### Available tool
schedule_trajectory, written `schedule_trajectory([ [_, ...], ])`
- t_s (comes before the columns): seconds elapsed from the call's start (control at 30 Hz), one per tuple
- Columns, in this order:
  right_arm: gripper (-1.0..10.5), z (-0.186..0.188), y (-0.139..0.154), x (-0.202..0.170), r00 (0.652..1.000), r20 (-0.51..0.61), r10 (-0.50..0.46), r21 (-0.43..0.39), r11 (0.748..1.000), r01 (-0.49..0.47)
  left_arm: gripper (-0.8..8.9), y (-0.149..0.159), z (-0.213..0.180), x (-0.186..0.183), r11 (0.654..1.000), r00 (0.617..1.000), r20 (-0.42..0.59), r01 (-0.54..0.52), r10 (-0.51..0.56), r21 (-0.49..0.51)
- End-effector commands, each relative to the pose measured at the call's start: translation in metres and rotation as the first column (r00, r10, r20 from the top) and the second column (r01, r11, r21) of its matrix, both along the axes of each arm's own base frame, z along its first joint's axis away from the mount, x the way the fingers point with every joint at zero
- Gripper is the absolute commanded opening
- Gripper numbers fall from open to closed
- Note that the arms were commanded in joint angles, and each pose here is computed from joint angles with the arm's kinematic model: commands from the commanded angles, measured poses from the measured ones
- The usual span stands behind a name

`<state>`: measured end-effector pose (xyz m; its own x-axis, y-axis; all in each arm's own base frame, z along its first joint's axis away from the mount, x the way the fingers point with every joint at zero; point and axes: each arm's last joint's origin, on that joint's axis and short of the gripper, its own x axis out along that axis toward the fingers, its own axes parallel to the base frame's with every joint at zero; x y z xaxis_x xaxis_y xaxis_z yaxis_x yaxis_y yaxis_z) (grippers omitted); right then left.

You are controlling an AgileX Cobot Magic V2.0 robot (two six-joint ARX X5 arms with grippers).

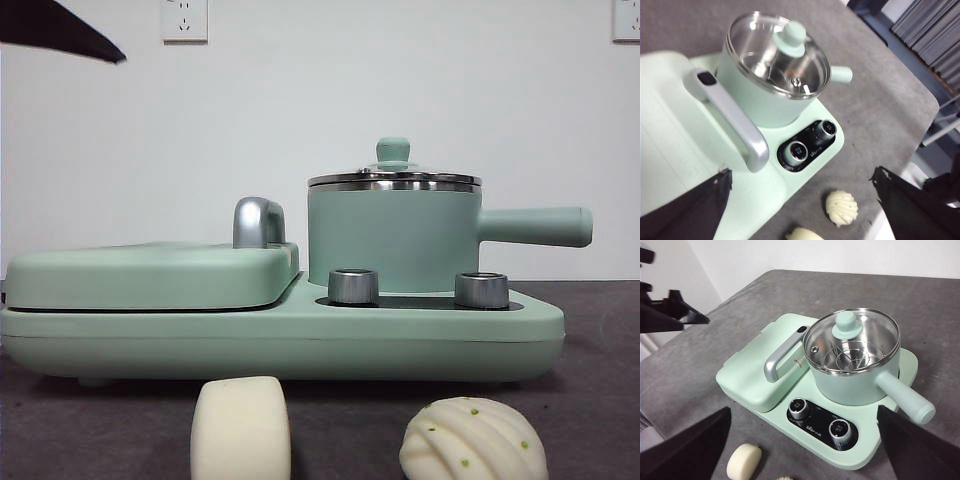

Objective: Put the buns in a small steamer

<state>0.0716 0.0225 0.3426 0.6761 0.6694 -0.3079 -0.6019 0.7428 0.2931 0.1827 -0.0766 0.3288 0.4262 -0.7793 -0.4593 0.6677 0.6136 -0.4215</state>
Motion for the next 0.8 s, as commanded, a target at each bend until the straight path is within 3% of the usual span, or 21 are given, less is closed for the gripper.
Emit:
schedule_trajectory([
  [0.03,4.7,0.004,0.000,-0.001,1.000,0.003,0.000,0.015,1.000,0.000,4.63,-0.007,0.010,0.015,1.000,0.999,-0.036,0.010,-0.010,-0.003],
  [0.43,4.7,0.004,0.000,-0.001,1.000,0.002,0.000,0.016,1.000,0.000,4.65,-0.046,0.027,0.094,0.987,0.962,-0.270,0.081,-0.041,0.140],
  [0.8,4.7,0.004,0.000,-0.001,1.000,0.002,-0.001,0.016,1.000,0.001,4.63,-0.100,0.035,0.147,0.894,0.954,-0.300,0.147,-0.014,0.424],
])
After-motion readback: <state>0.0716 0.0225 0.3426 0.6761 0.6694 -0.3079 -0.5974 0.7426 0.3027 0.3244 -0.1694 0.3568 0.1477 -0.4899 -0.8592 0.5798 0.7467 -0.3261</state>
